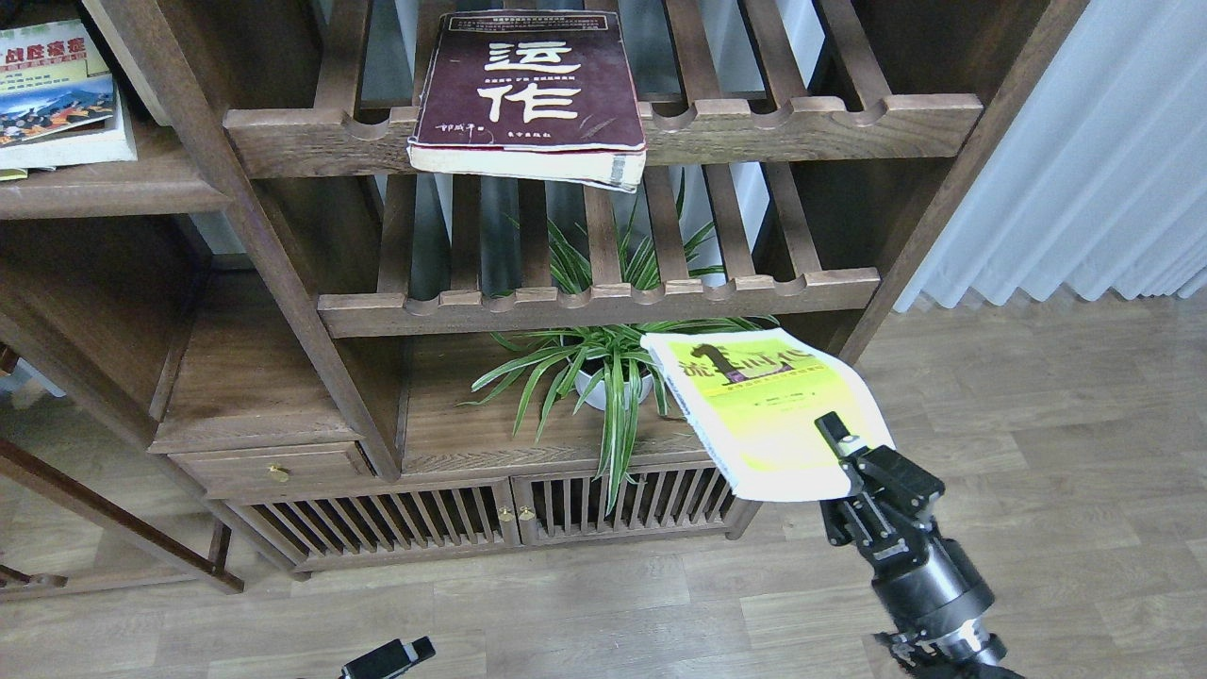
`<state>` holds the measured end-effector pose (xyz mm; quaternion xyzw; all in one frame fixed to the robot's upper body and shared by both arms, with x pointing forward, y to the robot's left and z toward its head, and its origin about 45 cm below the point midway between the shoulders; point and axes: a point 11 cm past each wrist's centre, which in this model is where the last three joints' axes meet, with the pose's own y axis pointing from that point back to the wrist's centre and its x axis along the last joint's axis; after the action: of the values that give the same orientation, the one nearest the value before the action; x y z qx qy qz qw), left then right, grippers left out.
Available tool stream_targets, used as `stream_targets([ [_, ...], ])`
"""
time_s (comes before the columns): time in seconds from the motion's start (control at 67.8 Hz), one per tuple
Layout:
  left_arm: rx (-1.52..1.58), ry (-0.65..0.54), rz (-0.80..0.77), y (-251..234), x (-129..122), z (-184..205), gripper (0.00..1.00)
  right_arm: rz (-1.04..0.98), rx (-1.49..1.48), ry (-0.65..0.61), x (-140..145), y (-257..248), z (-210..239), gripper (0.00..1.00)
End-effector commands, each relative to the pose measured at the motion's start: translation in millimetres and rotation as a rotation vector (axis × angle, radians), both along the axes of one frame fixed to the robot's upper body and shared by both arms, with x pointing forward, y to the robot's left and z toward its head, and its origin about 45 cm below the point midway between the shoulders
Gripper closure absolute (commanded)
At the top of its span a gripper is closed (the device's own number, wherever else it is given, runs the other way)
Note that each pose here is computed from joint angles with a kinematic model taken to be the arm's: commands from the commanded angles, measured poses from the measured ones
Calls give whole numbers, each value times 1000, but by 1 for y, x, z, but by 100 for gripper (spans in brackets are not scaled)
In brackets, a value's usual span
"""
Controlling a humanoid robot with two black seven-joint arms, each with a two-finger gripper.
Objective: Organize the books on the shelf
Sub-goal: 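Bring the left gripper to grip the yellow book beside the right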
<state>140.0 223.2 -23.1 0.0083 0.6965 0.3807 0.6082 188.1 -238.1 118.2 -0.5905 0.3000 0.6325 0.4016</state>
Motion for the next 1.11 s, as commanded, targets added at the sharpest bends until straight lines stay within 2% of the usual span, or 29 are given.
stream_targets([
  [0.0,-129,-57,59,-25,19,29,0,50,22,0,6,28,-5,99],
  [0.221,-305,-139,143,-35,42,85,0,114,73,51,2,65,-21,99],
  [0.413,-368,-180,165,-37,43,109,0,152,83,76,-3,80,-28,99],
  [0.707,-430,-217,173,-47,47,128,1,193,65,97,-13,90,-35,99],
  [0.958,-580,-207,189,-102,50,138,2,222,23,92,-18,93,-38,99],
  [1.091,-584,-192,194,-110,50,132,2,230,15,85,-18,94,-37,99],
])
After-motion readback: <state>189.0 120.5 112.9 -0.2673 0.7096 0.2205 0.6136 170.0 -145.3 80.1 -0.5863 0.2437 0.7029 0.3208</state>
